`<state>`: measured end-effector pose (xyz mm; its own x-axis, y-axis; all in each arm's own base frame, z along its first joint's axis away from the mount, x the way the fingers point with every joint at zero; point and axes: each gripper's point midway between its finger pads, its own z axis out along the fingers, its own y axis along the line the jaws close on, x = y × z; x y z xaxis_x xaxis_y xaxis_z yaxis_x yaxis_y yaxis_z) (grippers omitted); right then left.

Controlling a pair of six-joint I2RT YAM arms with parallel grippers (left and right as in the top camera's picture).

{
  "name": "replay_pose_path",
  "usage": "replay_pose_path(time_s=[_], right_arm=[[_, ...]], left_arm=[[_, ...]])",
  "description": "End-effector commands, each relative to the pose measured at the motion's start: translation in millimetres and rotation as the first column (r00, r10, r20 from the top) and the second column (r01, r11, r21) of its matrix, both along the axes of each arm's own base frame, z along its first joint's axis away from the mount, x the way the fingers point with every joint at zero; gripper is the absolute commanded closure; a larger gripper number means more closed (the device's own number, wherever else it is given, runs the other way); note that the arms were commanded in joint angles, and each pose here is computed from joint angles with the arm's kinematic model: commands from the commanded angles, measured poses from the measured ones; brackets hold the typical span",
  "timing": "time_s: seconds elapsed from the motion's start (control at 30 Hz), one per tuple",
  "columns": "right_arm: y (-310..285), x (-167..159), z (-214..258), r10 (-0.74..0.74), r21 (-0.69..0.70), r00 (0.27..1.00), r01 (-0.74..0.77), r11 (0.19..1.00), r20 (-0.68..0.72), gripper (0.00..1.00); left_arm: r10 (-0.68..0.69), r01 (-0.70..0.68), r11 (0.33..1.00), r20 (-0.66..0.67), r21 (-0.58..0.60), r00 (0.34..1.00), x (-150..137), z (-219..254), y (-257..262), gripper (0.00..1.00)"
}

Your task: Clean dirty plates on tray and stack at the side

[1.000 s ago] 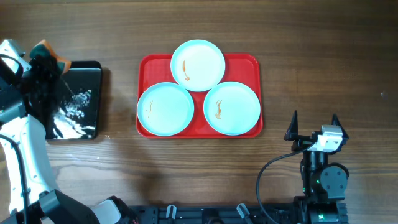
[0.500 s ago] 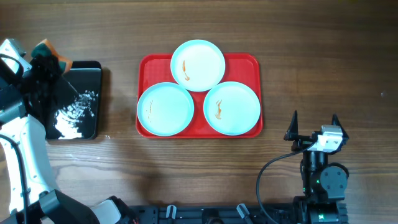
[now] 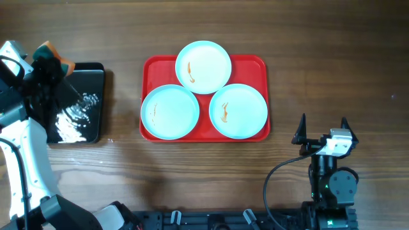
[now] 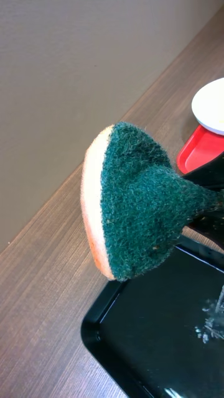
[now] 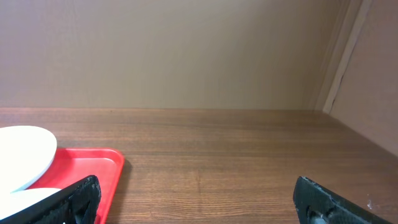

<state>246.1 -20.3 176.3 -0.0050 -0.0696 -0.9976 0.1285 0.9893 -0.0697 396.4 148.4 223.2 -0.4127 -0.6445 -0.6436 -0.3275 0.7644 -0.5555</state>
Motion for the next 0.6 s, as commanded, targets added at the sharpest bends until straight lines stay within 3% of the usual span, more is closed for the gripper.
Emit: replay_pose_path(time_s=[0.0, 0.57], right_arm=[[1.2, -0.4, 2.6, 0.009, -0.008, 1.000, -0.009, 1.000, 0.012, 0.00], [1.2, -0.4, 2.6, 0.009, -0.008, 1.000, -0.009, 1.000, 0.012, 0.00]], left_arm=[[-0.011, 0.011, 1.000, 0.020, -0.011, 1.000, 1.4, 6.9, -1.6, 0.96], [-0.002, 0.002, 1.000, 0.013, 0.002, 1.000, 1.1, 5.3, 1.1, 0.96]])
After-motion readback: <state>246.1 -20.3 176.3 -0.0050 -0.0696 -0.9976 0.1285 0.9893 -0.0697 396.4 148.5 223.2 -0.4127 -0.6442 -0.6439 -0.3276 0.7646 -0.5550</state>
